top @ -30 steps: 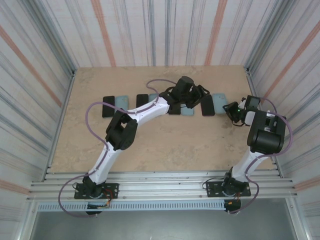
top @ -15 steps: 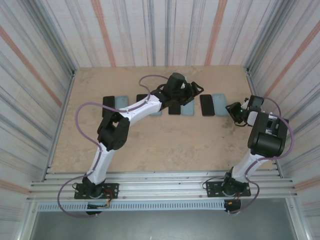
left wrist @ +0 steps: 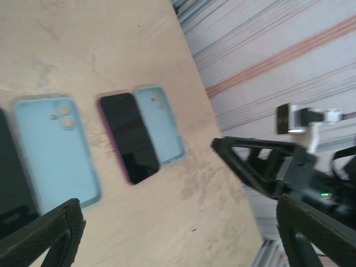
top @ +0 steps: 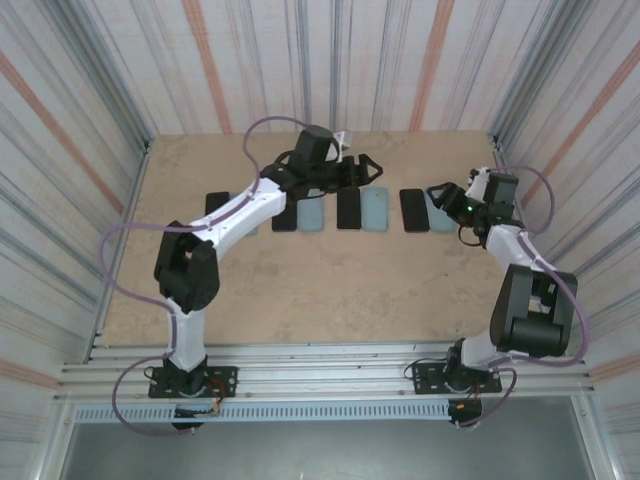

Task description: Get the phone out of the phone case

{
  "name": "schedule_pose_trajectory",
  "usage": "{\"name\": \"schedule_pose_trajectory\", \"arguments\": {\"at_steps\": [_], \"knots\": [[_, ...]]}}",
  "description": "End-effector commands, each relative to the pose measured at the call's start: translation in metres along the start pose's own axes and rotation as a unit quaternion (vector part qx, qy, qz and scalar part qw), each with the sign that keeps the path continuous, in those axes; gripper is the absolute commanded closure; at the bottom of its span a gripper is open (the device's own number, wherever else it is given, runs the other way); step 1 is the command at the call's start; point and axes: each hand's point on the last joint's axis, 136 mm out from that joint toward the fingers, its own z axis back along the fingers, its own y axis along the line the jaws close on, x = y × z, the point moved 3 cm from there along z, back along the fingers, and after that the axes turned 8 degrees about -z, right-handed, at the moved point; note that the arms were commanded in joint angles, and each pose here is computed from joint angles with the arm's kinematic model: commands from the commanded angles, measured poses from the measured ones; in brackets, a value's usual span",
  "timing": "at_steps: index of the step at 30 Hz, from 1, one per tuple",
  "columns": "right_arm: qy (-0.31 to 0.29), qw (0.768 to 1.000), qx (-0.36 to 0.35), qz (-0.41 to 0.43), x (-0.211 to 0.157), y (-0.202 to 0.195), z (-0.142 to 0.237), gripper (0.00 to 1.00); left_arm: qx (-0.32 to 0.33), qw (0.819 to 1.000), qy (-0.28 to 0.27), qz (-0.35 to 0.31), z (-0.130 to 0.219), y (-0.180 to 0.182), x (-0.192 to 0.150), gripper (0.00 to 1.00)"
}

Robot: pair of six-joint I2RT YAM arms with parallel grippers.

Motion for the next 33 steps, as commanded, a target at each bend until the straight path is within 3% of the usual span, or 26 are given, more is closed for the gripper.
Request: {"name": "schedule_pose_trajectory", "arguments": {"at_steps": [1, 4, 6, 10, 17, 23, 29, 33], "knots": [[0.011, 0.998, 0.025, 0.060, -0.022, 0.024, 0.007, 0.15, 0.019, 0.997, 0.028, -0.062, 0.029, 0.022, -0.015, 0.03], [0.013, 0.994, 0.048, 0.100, -0.035, 0.043, 0.010, 0.13, 0.043, 0.994, 0.026, -0.099, 0.055, 0.042, -0.023, 0.03], [0.016, 0.991, 0.058, 0.122, -0.042, 0.050, 0.012, 0.01, 0.064, 0.991, 0.022, -0.117, 0.075, 0.057, -0.029, 0.03], [0.026, 0.986, 0.068, 0.152, -0.053, 0.053, 0.015, 0.01, 0.120, 0.979, 0.012, -0.162, 0.113, 0.090, -0.042, 0.01], [-0.022, 0.980, -0.031, 0.194, -0.045, 0.014, 0.016, 0.01, 0.235, 0.958, -0.012, -0.166, 0.174, 0.168, -0.075, 0.01], [-0.078, 0.968, -0.092, 0.220, -0.039, -0.028, 0.015, 0.01, 0.339, 0.927, -0.065, -0.149, 0.216, 0.230, -0.103, 0.01], [-0.108, 0.962, -0.097, 0.232, -0.044, -0.054, 0.003, 0.01, 0.397, 0.898, -0.093, -0.165, 0.234, 0.256, -0.100, 0.01], [-0.115, 0.956, -0.086, 0.257, -0.042, -0.051, -0.006, 0.01, 0.406, 0.894, -0.095, -0.164, 0.226, 0.277, -0.118, 0.01]]}}
